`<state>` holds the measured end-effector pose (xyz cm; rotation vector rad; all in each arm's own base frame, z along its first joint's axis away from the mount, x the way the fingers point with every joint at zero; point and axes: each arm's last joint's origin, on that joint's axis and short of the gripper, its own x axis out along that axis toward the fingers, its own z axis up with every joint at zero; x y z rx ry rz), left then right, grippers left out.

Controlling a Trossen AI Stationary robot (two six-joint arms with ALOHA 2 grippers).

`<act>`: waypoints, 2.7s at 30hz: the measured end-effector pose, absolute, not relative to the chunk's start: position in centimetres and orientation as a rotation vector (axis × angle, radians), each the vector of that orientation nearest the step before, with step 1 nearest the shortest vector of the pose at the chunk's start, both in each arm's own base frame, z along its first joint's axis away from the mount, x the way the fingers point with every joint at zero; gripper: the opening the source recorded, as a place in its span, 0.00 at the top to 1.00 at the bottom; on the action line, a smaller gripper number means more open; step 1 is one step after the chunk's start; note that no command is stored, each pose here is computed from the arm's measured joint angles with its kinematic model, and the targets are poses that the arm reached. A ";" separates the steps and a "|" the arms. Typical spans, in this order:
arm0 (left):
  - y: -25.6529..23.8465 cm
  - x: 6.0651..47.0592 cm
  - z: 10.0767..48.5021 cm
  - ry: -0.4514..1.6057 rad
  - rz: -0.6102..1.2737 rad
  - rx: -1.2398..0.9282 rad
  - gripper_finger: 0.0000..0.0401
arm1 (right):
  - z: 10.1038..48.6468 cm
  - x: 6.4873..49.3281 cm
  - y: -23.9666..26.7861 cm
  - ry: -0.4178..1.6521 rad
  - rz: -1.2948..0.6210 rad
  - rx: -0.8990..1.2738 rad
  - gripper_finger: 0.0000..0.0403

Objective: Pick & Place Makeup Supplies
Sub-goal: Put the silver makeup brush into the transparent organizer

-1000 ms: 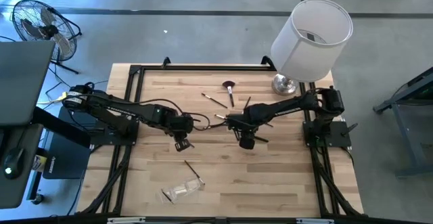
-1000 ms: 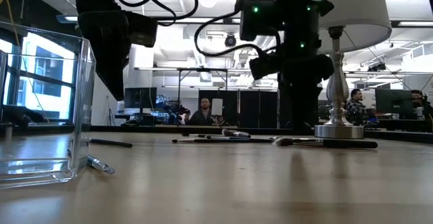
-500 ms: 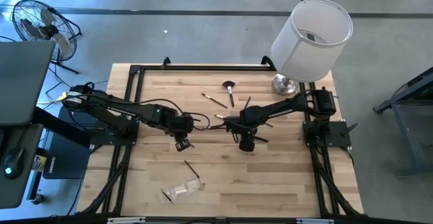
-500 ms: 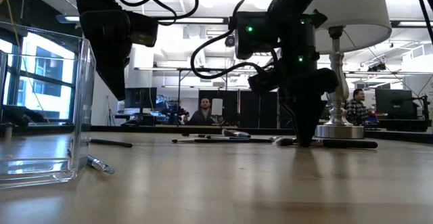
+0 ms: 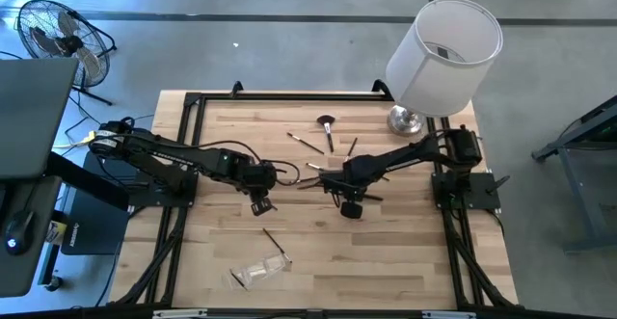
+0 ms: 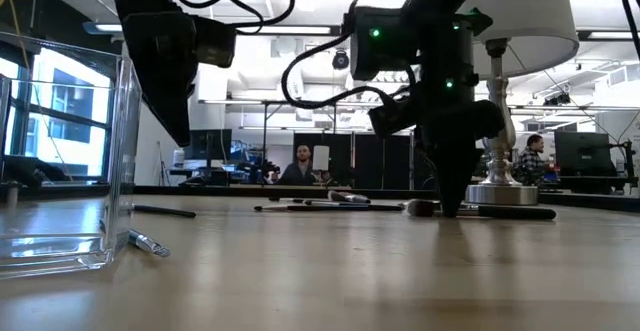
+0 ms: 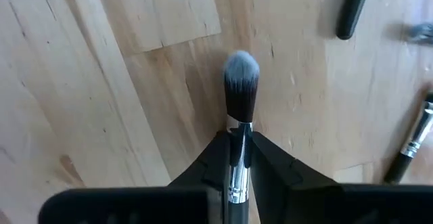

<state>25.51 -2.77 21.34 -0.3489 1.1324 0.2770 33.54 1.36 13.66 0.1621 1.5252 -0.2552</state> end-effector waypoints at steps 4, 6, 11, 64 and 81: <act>-2.8 25.5 21.3 1.130 0.277 -0.350 0.81 | 15.7 33.1 1.6 1.449 -0.305 0.197 0.94; -2.8 25.6 21.4 1.127 0.276 -0.350 0.81 | 17.3 32.9 1.8 1.386 -0.337 0.199 0.94; -2.8 25.7 21.4 1.109 0.269 -0.357 0.81 | 20.0 32.0 2.9 1.272 -0.408 0.209 0.95; -1.8 31.1 27.5 0.289 -0.011 -0.334 0.55 | 22.3 26.9 6.6 0.126 -0.178 0.461 0.95; -2.0 31.4 29.0 0.147 -0.096 -0.265 0.55 | 25.3 27.2 5.8 -0.132 -0.123 0.255 0.95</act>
